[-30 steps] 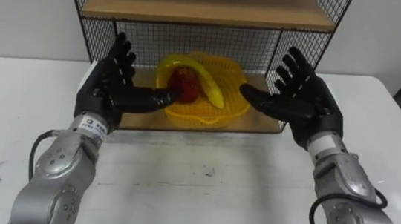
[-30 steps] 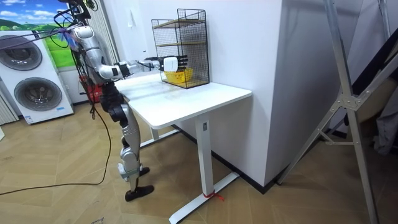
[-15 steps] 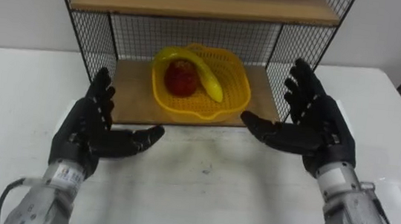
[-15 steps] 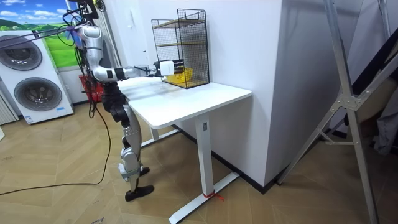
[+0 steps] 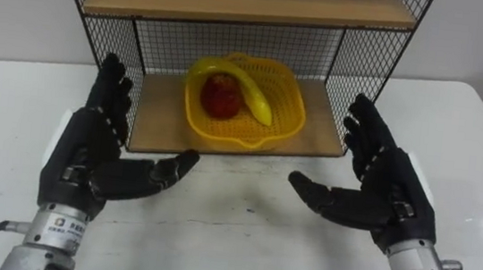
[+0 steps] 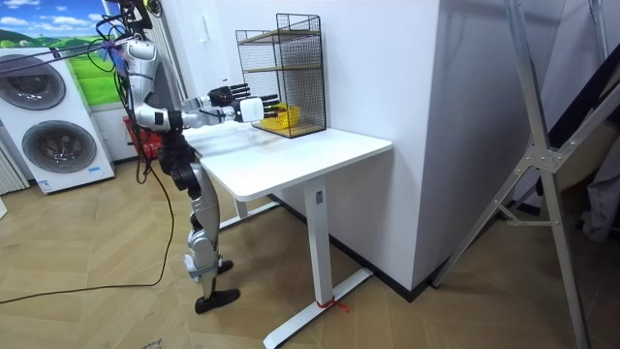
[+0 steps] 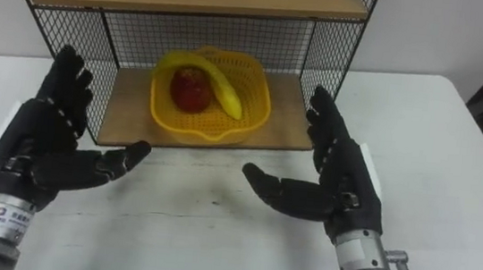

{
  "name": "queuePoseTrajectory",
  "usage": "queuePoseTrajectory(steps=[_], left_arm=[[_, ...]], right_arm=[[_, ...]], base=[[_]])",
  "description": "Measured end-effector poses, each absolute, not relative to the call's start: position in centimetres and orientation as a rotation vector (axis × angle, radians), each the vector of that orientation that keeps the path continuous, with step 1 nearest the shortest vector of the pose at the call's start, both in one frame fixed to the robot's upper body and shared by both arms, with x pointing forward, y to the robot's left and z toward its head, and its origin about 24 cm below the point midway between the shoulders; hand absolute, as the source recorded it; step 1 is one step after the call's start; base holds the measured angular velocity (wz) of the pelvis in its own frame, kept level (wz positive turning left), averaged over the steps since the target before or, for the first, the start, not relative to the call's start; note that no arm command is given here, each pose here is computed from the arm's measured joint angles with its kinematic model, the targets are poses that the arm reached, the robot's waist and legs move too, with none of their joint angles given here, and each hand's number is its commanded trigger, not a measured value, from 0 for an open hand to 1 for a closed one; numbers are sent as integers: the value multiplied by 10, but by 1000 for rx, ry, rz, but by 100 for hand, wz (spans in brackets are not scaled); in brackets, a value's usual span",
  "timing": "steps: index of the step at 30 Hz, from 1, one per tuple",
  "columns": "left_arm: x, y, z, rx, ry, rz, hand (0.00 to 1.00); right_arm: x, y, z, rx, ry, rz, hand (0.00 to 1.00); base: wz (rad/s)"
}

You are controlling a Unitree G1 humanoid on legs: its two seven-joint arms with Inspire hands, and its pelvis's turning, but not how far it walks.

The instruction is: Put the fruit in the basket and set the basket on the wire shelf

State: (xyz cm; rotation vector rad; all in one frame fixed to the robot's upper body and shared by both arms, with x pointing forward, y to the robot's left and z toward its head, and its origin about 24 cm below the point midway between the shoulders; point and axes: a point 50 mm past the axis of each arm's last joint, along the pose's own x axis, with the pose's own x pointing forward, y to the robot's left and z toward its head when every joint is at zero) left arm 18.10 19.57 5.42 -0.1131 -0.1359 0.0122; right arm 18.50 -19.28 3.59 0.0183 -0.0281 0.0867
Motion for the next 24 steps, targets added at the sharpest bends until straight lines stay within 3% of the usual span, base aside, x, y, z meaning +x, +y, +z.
queuePoseTrajectory(steps=[5,8,13,19,24], left_arm=[[179,205,77,51,-248,84,0],[171,219,109,125,-416,226,0],[144,254,172,258,-808,569,0],[102,289,206,470,-1054,995,0],[71,307,237,589,-1274,1229,0]], right_arm=[[184,-208,66,-93,-188,-42,0],[178,-227,91,-153,-322,-198,0],[163,-263,148,-351,-604,-494,0],[120,-311,208,-501,-938,-926,0],[85,-336,246,-580,-1199,-1228,0]], base=[[5],[0],[0],[5],[5]])
